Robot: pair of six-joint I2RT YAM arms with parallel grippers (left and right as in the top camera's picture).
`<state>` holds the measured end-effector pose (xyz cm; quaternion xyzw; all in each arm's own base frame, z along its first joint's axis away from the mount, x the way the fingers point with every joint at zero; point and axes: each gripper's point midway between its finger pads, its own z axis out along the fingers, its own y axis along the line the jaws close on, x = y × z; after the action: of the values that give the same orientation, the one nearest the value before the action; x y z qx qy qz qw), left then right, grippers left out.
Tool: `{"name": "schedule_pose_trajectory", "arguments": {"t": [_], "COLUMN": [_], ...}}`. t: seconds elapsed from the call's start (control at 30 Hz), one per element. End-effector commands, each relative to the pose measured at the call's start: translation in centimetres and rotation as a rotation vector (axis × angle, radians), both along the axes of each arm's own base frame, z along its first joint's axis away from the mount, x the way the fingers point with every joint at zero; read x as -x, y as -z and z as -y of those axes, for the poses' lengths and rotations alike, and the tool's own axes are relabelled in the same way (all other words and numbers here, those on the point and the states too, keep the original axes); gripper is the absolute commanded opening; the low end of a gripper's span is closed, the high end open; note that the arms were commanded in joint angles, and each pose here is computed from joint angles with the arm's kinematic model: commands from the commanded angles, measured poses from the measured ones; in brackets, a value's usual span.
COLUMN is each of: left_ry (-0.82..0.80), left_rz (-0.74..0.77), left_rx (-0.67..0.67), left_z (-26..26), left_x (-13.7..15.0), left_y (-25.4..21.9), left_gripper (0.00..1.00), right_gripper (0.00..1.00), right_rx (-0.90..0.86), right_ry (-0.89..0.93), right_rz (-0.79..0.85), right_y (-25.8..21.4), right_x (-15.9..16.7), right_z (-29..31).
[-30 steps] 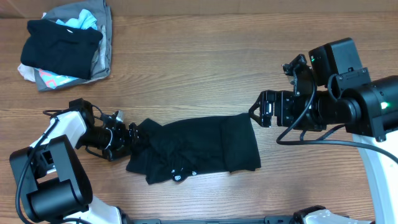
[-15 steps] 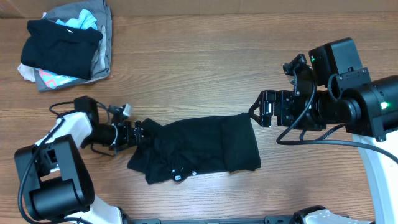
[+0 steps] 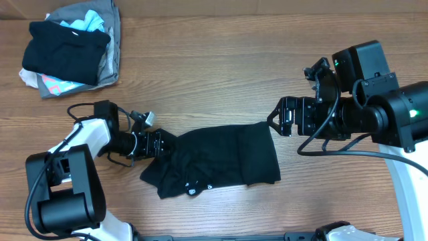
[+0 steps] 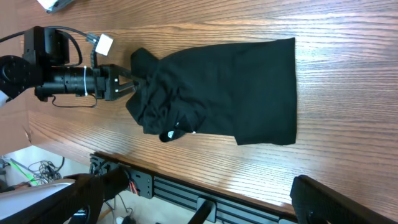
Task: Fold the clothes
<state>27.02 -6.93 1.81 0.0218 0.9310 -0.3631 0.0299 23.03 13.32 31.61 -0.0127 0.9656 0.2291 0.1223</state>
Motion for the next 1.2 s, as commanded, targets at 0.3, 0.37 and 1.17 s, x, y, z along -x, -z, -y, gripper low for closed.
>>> {"name": "schedule_pose_trajectory", "arguments": {"t": [0.3,0.37,1.17], "left_ry": [0.084,0.099,-0.036], "left_rz": [0.049,0.054,0.141], "left_rx": [-0.093,-0.096,-0.238], "left_z": [-0.4,-0.3,-4.1], "left_x": [1.4,1.5,-3.3], "left_y": [-0.2,-0.1,-3.4], "left_gripper": [0.81,0.8,1.0], "right_gripper": [1.0,1.0,1.0], "right_rx": [0.009,0.01,0.034], "right_ry": [-0.01,-0.014,-0.095], "right_rz": [0.013,0.015,0.051], "right_y": [0.0,0.0,0.0], "right_x": [0.1,0.1,0.1], "right_z": [0.1,0.1,0.1]}}
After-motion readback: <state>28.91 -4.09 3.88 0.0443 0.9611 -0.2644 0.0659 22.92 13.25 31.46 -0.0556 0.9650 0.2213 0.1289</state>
